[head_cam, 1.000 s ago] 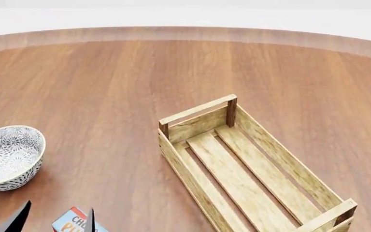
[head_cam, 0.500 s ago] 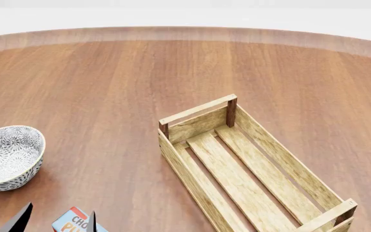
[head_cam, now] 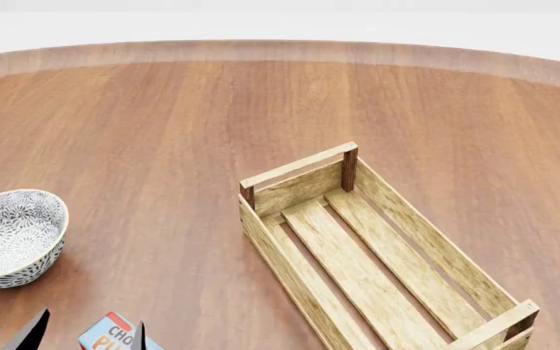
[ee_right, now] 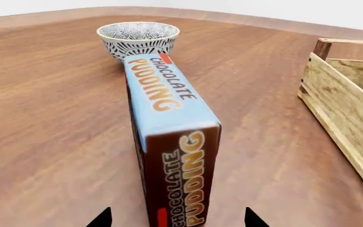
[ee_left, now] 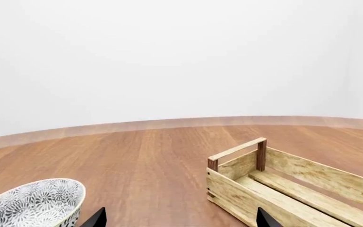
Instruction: Pick up the chocolate pudding and put it in the tray.
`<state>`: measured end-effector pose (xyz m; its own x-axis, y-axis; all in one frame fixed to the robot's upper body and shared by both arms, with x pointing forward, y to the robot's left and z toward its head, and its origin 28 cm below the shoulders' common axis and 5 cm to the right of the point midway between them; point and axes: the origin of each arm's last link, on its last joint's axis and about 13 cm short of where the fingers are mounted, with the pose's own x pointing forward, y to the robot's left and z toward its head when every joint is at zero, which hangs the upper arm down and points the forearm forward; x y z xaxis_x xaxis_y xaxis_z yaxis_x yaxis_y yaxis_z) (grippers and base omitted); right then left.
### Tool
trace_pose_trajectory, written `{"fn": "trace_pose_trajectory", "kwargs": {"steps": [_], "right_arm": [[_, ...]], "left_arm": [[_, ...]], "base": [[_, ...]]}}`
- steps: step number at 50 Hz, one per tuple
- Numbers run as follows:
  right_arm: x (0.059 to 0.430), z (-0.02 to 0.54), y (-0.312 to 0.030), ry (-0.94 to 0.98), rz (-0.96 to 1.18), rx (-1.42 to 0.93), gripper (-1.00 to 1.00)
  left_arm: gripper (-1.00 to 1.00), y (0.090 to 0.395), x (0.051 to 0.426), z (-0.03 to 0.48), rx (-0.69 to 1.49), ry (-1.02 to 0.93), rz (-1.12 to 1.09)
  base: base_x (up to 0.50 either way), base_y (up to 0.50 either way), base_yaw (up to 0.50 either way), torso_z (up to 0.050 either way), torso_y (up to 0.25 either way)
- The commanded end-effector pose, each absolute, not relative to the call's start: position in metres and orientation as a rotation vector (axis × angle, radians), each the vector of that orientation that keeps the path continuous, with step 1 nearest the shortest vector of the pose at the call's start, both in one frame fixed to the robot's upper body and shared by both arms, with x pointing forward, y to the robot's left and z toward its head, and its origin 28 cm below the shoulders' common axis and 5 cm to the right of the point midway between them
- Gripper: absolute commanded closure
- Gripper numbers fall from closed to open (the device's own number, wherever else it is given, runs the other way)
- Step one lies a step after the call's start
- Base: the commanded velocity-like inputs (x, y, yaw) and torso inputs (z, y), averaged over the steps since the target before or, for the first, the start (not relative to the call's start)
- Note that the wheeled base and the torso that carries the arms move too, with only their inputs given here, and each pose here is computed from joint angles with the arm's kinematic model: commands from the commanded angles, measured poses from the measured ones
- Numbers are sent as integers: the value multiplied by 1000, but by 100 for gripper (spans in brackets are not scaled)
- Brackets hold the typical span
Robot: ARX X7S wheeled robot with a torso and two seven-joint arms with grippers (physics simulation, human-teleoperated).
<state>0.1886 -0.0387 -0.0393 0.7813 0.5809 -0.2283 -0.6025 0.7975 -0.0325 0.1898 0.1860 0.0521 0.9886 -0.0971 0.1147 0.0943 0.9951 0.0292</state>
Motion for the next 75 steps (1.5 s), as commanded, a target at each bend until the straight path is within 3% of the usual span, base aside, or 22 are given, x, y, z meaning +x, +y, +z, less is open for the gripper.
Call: {"fn": "trace_pose_trajectory", "kwargs": {"steps": [1, 75], "right_arm": [[200, -46, -36, 224, 627, -92, -100], [225, -41, -16, 208, 649, -97, -100]], "left_arm": [[-100, 186, 188, 51, 22, -116, -98], [-100, 181, 187, 49, 23, -119, -119]], "base": [[0, 0, 0, 0, 0], [0, 0, 0, 0, 0]]}}
